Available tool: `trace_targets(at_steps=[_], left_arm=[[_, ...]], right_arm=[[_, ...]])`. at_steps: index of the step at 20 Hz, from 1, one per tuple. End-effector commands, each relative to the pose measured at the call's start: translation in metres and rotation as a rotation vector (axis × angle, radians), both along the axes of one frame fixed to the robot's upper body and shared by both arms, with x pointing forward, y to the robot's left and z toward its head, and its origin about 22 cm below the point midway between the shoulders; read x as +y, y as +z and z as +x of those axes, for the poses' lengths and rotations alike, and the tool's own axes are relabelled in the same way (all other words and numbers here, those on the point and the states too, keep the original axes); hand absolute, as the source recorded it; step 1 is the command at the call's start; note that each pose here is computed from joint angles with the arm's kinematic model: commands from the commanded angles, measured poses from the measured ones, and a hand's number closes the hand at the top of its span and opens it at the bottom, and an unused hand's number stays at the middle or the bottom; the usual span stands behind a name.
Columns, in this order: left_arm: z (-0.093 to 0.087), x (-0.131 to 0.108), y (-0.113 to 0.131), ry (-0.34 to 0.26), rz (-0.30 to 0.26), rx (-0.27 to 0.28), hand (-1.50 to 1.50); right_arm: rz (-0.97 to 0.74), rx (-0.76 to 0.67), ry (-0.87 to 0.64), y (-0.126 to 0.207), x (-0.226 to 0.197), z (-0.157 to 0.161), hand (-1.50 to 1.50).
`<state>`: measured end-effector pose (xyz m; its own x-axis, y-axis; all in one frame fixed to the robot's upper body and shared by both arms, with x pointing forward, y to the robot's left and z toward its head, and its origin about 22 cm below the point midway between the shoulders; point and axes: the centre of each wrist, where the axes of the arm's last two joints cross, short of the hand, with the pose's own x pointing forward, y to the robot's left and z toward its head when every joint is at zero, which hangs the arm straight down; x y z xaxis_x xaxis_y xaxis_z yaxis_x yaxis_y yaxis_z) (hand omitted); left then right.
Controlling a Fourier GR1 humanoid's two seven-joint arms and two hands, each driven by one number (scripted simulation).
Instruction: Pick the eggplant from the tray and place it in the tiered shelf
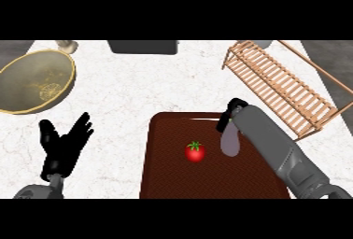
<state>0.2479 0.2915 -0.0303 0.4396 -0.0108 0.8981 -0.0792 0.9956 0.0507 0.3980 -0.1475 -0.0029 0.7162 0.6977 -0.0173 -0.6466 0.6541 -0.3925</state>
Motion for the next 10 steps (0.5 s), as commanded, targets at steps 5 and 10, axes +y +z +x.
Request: trace_targets(at_steps=[5, 10], left_arm=[[-0.001, 0.005, -0.002, -0.002, -0.008, 0.013, 0.00], [-0.003, -0.003, -0.002, -0.018, -0.008, 0.005, 0.00]], right_arm=[[0.109, -0.018, 0.007, -0.001, 0.031, -0.008, 1.50], [-0.013, -0.405, -0.069, 0.035, 0.057, 0.004, 1.50]])
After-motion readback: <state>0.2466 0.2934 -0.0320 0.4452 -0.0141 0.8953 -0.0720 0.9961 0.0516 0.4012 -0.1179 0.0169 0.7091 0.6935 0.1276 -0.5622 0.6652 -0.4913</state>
